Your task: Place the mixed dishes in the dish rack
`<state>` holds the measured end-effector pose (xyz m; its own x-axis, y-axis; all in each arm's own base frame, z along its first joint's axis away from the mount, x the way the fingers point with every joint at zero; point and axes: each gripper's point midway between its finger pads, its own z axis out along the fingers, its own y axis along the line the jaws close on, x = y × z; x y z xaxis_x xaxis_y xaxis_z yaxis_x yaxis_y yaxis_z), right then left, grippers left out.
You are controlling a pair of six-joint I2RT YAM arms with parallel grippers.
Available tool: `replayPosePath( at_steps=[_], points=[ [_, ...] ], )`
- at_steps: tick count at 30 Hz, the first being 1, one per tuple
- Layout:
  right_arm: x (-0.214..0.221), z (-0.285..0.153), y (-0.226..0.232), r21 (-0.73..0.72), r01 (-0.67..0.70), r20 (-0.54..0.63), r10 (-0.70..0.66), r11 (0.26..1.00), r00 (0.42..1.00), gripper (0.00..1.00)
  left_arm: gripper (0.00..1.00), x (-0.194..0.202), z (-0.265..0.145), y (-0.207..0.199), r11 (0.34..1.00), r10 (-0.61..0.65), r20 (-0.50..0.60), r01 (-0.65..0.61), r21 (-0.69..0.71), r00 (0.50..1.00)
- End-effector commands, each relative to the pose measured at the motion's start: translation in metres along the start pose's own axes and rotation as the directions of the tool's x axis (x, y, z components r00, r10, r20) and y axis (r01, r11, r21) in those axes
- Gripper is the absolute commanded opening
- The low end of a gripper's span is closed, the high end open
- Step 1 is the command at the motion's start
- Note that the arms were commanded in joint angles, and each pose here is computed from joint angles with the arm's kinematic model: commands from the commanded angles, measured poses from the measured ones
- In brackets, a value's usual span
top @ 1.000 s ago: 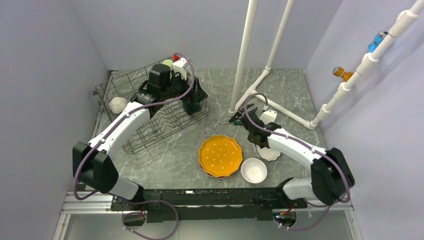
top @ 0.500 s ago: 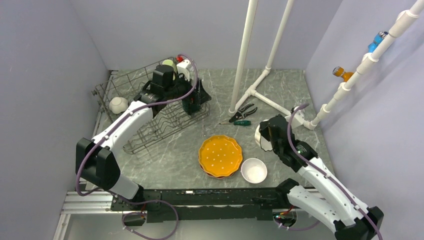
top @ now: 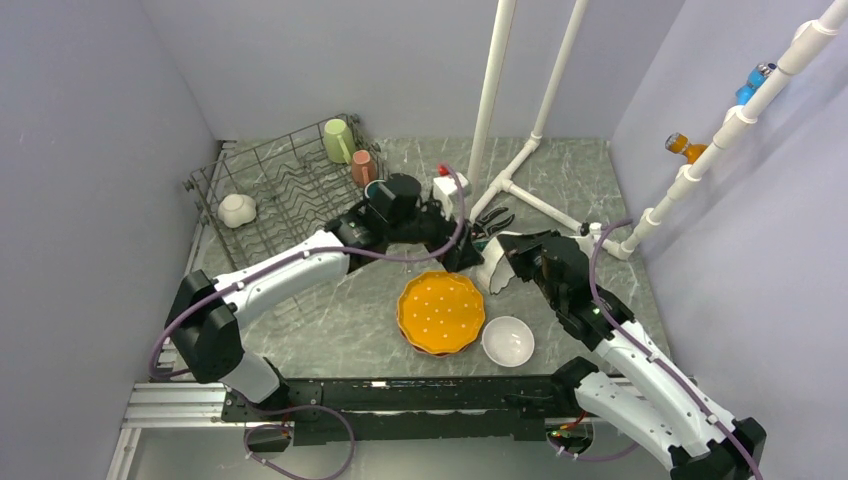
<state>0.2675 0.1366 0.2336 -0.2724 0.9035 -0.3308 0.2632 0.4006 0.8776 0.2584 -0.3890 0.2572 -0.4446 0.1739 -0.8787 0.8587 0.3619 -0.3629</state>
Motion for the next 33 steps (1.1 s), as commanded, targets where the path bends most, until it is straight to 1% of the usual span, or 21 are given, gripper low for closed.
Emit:
replayPosePath(
  at_steps=[1, 5, 7, 13, 17, 19, 23, 29, 31, 33],
  points=[
    [0.004, -0.005, 0.063, -0.207, -0.213, -0.09, 0.198, 0.955, 0.976, 0.0, 0.99, 0.001, 0.011, -0.018, 0.987, 0.148, 0.001, -0.148, -0.065, 0.989],
    [0.023, 0.003, 0.068, -0.209, -0.264, -0.179, 0.229, 0.942, 0.957, 0.0, 1.0, 0.011, 0.017, -0.025, 0.972, 0.2, -0.042, -0.204, -0.115, 0.979],
    [0.026, 0.007, 0.068, -0.202, -0.266, -0.189, 0.23, 0.943, 0.955, 0.0, 0.97, 0.012, 0.018, -0.023, 0.968, 0.205, -0.06, -0.211, -0.133, 0.977],
    [0.022, 0.008, 0.068, -0.201, -0.26, -0.169, 0.228, 0.944, 0.959, 0.0, 0.87, 0.015, 0.017, -0.012, 0.961, 0.181, -0.098, -0.197, -0.192, 0.979],
    [0.018, 0.004, 0.07, -0.205, -0.246, -0.154, 0.217, 0.947, 0.964, 0.0, 0.87, 0.017, 0.016, -0.004, 0.956, 0.136, -0.114, -0.16, -0.246, 0.984],
    [0.015, 0.003, 0.072, -0.216, -0.248, -0.147, 0.22, 0.944, 0.964, 0.0, 0.87, 0.018, 0.017, -0.006, 0.96, 0.128, -0.119, -0.153, -0.233, 0.985],
    [0.016, 0.001, 0.072, -0.222, -0.265, -0.156, 0.234, 0.938, 0.96, 0.0, 0.85, 0.019, 0.02, -0.019, 0.977, 0.124, -0.109, -0.141, -0.163, 0.986],
    [0.019, 0.0, 0.075, -0.243, -0.299, -0.185, 0.258, 0.923, 0.948, 0.0, 0.89, 0.023, 0.023, -0.023, 0.981, 0.129, -0.113, -0.143, -0.129, 0.985],
    [0.022, 0.001, 0.077, -0.244, -0.306, -0.197, 0.262, 0.92, 0.945, 0.0, 0.88, 0.024, 0.024, -0.023, 0.981, 0.129, -0.12, -0.144, -0.128, 0.984],
    [0.024, 0.001, 0.078, -0.243, -0.309, -0.209, 0.262, 0.919, 0.942, 0.0, 0.85, 0.026, 0.025, -0.021, 0.98, 0.136, -0.127, -0.152, -0.131, 0.983]
  ],
)
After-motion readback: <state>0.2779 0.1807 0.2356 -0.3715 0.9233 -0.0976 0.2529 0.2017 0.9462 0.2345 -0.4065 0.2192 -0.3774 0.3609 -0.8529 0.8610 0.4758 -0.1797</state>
